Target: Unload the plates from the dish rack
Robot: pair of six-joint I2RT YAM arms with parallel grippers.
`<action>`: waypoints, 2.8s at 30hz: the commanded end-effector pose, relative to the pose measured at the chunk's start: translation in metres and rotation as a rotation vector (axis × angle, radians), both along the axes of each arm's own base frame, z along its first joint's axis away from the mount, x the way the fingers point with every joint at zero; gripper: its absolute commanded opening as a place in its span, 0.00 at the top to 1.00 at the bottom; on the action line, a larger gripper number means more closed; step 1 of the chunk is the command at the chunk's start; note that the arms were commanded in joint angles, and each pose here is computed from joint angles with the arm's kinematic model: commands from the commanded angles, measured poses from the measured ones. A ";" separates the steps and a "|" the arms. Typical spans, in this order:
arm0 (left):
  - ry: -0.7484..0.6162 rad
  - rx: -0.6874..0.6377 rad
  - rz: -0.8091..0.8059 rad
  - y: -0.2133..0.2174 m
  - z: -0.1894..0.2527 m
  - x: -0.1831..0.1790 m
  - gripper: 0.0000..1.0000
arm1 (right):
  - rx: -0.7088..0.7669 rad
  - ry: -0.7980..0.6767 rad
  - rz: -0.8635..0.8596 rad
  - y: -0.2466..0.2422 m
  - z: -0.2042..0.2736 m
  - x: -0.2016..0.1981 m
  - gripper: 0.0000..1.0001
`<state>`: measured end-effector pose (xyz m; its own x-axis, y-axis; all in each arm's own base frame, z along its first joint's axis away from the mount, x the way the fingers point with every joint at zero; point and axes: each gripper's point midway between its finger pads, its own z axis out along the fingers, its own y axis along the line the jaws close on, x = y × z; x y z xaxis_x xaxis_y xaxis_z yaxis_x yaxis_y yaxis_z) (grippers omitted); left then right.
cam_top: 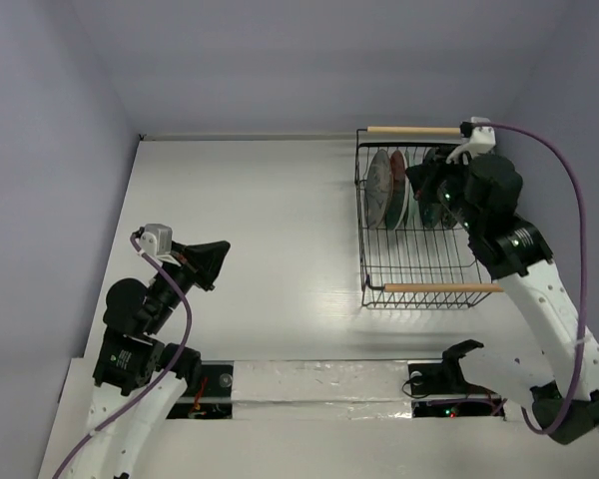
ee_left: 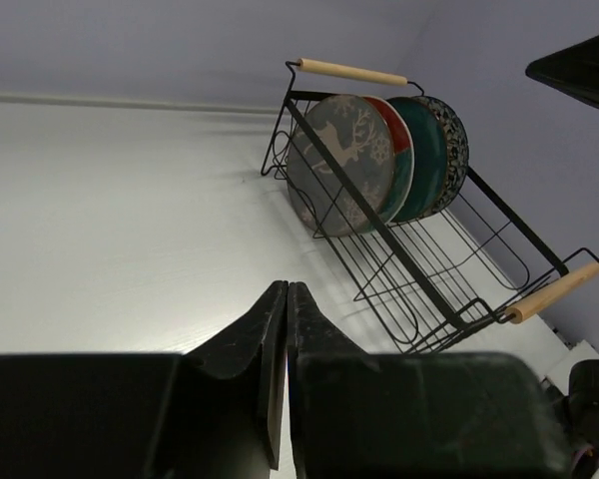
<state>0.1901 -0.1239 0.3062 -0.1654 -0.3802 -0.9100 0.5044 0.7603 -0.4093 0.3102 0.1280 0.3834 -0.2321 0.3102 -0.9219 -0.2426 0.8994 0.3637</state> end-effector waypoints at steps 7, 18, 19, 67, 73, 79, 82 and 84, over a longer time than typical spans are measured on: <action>0.013 -0.003 0.029 0.001 0.004 0.011 1.00 | -0.263 0.152 -0.251 -0.021 -0.043 0.069 0.97; 0.018 -0.006 0.027 0.001 0.002 0.011 0.53 | -0.383 0.293 -0.251 -0.002 -0.095 0.116 0.55; 0.017 -0.006 0.026 0.000 0.003 0.011 0.52 | -0.389 0.299 -0.254 -0.002 -0.096 0.118 0.55; 0.002 -0.018 0.070 0.009 0.007 0.009 0.52 | -0.446 -0.028 -0.556 -0.005 0.071 0.060 1.00; 0.007 -0.021 0.089 0.012 0.007 0.010 0.52 | -0.259 -0.082 -0.281 0.076 0.070 0.066 1.00; 0.012 -0.029 0.120 0.017 0.007 0.011 0.52 | -0.075 -0.052 0.053 0.198 0.031 0.079 1.00; 0.015 -0.029 0.127 0.018 0.006 0.012 0.52 | -0.041 0.005 0.129 0.241 0.000 0.092 1.00; 0.013 -0.031 0.129 0.018 0.007 0.011 0.52 | 0.000 0.025 0.170 0.261 -0.009 0.097 1.00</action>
